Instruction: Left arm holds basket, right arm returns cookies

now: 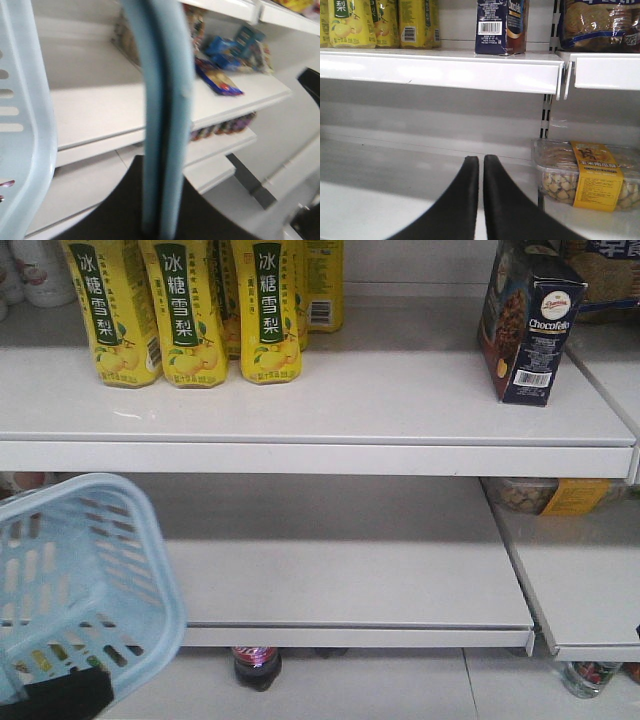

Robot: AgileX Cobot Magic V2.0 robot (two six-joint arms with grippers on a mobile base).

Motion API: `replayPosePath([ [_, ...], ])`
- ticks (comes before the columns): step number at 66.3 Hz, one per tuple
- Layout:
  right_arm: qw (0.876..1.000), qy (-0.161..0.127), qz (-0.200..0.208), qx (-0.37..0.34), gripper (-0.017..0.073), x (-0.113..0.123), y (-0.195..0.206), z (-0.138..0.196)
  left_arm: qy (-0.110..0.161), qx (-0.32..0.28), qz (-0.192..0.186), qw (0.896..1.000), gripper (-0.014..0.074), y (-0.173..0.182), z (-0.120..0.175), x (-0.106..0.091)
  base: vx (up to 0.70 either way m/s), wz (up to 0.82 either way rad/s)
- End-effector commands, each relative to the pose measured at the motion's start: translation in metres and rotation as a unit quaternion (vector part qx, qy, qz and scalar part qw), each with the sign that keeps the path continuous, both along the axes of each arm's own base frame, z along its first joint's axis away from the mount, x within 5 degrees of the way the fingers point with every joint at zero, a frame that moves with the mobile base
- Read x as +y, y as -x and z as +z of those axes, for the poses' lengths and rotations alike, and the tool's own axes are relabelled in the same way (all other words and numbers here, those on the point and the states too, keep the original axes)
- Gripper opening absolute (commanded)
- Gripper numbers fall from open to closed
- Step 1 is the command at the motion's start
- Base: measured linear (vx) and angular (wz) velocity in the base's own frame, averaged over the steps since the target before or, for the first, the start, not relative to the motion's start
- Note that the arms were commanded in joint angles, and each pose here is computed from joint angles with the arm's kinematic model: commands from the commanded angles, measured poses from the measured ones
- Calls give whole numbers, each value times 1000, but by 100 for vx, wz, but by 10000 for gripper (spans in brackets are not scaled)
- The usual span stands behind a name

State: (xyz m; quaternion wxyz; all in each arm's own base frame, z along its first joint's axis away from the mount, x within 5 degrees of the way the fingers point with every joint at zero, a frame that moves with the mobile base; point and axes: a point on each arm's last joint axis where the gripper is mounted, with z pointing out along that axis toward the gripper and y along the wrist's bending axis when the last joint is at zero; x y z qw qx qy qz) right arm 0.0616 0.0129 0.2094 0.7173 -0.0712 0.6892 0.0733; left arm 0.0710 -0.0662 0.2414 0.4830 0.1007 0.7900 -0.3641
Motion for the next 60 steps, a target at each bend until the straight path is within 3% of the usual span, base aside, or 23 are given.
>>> replayPosePath([
  [1, 999, -1, 4, -48, -10, 1, 1, 16, 22, -51, 74, 996, -3, 0, 0, 15, 0, 0],
  [6, 999, -1, 4, -48, -10, 1, 1, 16, 3, -91, 94, 991, -3, 3, -12, 23, 0, 0],
  [12, 999, -1, 4, -48, -10, 1, 1, 16, -41, -121, 115, 985, -3, 6, -28, 31, 0, 0],
  [22, 999, -1, 4, -48, -10, 1, 1, 16, -39, -102, 203, 973, -3, 7, -46, 44, 0, 0],
  [32, 999, -1, 4, -48, -10, 1, 1, 16, -82, -142, 285, 944, -3, 11, -44, 58, 0, 0],
  [40, 999, -1, 4, -48, -10, 1, 1, 16, -94, -179, 335, 920, -3, 16, -39, 65, 0, 0],
  [50, 999, -1, 4, -48, -10, 1, 1, 16, -123, -180, 374, 902, -3, 17, -40, 70, 0, 0],
  [60, 999, -1, 4, -48, -10, 1, 1, 16, -132, -180, 385, 895, -3, 17, -39, 71, 0, 0],
])
